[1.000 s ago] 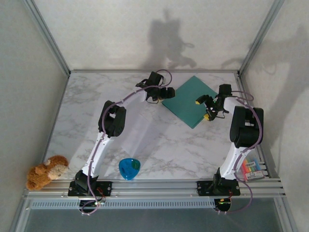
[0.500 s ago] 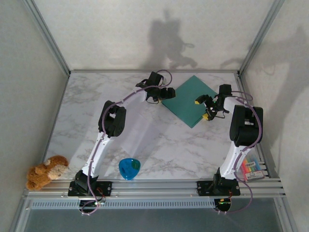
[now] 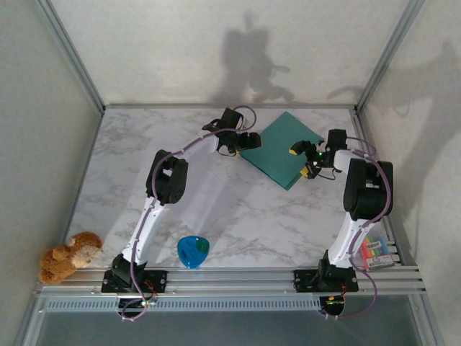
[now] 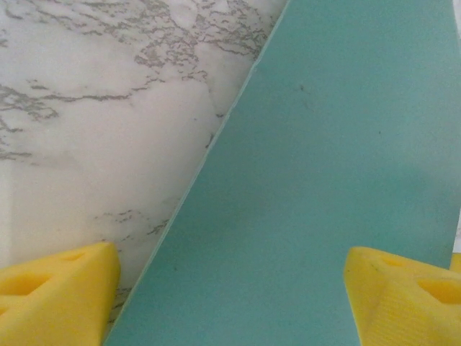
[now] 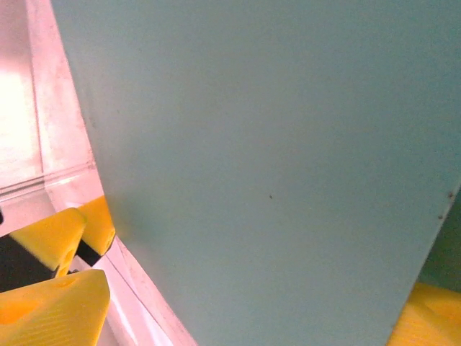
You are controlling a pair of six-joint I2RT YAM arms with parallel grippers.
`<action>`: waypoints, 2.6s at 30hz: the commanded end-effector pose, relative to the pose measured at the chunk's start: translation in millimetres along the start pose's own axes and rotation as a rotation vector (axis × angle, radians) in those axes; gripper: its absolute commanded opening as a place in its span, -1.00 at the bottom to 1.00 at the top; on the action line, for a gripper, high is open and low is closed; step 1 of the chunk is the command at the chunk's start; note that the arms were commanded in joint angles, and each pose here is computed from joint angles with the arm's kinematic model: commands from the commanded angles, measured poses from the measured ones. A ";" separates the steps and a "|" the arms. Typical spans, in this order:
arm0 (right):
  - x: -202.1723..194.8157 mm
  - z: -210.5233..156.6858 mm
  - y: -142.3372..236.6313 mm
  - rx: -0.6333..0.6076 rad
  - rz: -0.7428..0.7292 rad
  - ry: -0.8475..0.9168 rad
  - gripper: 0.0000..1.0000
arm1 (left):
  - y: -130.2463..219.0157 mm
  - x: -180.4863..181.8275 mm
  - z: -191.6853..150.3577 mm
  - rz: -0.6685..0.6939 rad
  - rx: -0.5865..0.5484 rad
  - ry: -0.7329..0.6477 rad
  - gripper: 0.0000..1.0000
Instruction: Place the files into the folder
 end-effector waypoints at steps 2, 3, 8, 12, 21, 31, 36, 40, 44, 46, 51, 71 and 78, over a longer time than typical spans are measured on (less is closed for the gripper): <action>24.4 -2.7 14.0 -0.023 0.096 0.072 0.72 | 5.9 0.0 -17.3 -0.002 0.070 0.032 0.62; 25.6 -3.5 16.0 -0.028 0.097 0.079 0.69 | 6.9 -0.1 -18.4 -0.004 0.074 0.035 0.62; 29.7 -5.5 22.0 -0.031 0.096 0.094 0.37 | 10.5 1.5 -26.8 -0.016 0.091 0.050 0.62; 30.2 -8.0 27.2 -0.029 0.066 0.106 0.09 | 15.5 4.7 -34.6 -0.026 0.098 0.057 0.62; 32.9 -15.2 43.6 -0.024 -0.012 0.149 -0.56 | 27.0 0.2 -61.4 -0.063 0.115 0.046 0.62; 42.9 -23.3 74.6 -0.041 -0.116 0.238 -0.96 | 33.2 -9.7 -107.0 -0.091 0.140 0.053 0.61; 39.3 -30.2 89.6 -0.017 -0.231 0.252 -1.00 | 40.1 -14.2 -128.5 -0.108 0.136 0.068 0.61; 41.8 -35.7 99.1 0.006 -0.263 0.282 -1.00 | 46.4 -20.9 -142.3 -0.122 0.130 0.071 0.61; 48.8 -40.4 115.2 -0.003 -0.297 0.328 -1.00 | 51.4 -29.7 -157.2 -0.148 0.129 0.079 0.61; 54.2 -42.3 123.6 -0.017 -0.300 0.358 -1.00 | 51.4 -32.3 -167.6 -0.157 0.138 0.090 0.61; 67.8 -48.8 140.3 -0.057 -0.275 0.424 -1.00 | 56.5 -44.8 -190.8 -0.185 0.147 0.090 0.62; 129.3 -60.9 151.8 0.084 -0.196 0.610 -1.00 | 128.3 -51.9 -157.8 -0.096 -0.048 -0.005 0.72; 142.5 -64.4 156.0 0.161 -0.268 0.688 -1.00 | 151.7 -37.3 -147.0 -0.087 -0.096 0.024 0.72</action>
Point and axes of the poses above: each hand's point on the last joint's axis, 136 mm out from that joint toward the fingers, its own y axis back along the fingers, its own x axis along the line the jaws close on, z = x × y, the point moved 6 cm from there along y, back along the fingers, and after that the axes turned 13 degrees about y, right-handed, at the moved point
